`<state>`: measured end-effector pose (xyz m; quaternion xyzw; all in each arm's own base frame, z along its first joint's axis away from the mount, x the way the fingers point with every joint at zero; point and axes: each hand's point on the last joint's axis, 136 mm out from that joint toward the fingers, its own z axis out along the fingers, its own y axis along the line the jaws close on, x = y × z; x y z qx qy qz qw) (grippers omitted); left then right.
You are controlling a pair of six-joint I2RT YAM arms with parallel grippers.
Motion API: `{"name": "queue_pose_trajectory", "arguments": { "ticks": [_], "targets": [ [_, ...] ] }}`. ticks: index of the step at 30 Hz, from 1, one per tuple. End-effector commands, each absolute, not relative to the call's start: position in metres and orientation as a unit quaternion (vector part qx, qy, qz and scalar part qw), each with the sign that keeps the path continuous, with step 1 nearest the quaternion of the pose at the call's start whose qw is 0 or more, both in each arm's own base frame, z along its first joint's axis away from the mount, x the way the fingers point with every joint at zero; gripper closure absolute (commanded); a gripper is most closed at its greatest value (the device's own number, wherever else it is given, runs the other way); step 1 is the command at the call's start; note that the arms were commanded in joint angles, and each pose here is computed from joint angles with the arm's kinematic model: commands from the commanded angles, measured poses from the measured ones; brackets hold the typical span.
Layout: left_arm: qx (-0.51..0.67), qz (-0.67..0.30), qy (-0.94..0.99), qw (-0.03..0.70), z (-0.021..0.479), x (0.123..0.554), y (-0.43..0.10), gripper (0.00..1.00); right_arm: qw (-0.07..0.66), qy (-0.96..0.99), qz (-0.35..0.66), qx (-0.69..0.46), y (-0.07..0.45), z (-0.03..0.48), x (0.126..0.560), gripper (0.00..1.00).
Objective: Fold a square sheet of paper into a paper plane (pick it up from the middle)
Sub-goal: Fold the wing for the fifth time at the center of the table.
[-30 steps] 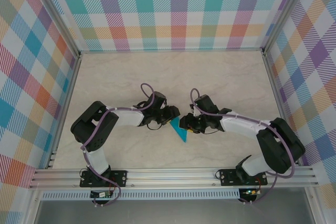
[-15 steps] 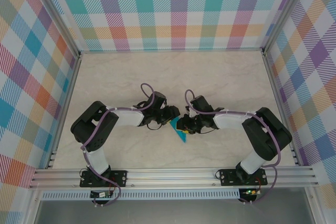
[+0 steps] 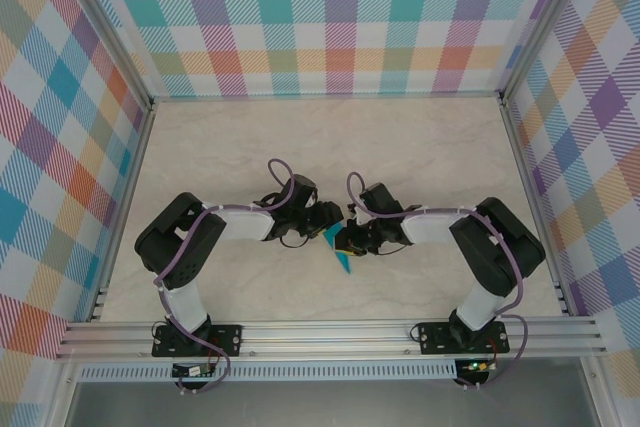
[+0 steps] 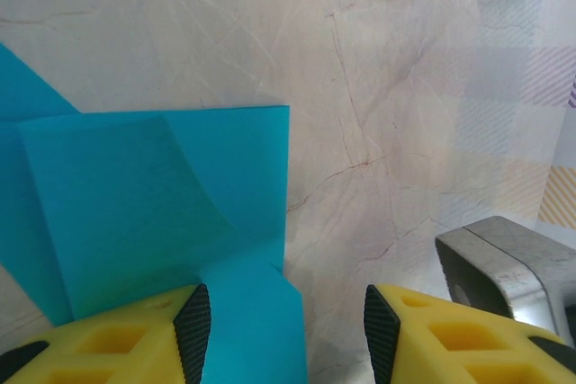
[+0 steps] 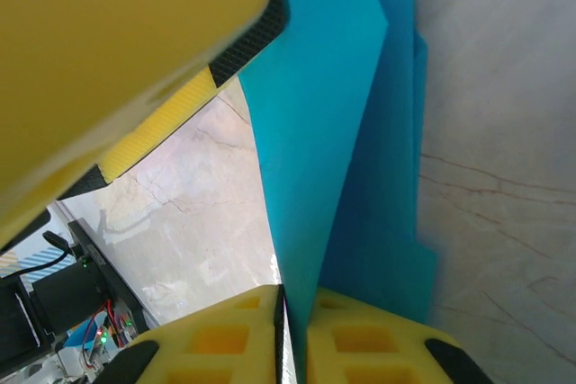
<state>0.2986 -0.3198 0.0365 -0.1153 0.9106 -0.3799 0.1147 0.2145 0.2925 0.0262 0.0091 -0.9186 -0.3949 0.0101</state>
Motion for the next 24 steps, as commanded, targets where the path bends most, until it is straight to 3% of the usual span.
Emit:
{"name": "queue_pose_trajectory", "arguments": {
  "ticks": [1,11,24],
  "targets": [
    [-0.118,-0.374,0.915,0.091,0.025,0.287,-0.319,0.49,0.011,-0.909,-0.416,0.028,0.301,0.029,0.217,0.91],
    [-0.106,-0.393,0.908,0.102,0.044,0.289,-0.324,0.46,0.018,-0.905,-0.426,0.017,0.299,0.022,0.213,0.98],
    [-0.078,-0.436,0.887,0.127,0.088,0.285,-0.328,0.37,0.044,-0.88,-0.473,-0.011,0.288,0.019,0.208,0.99]
  ]
}}
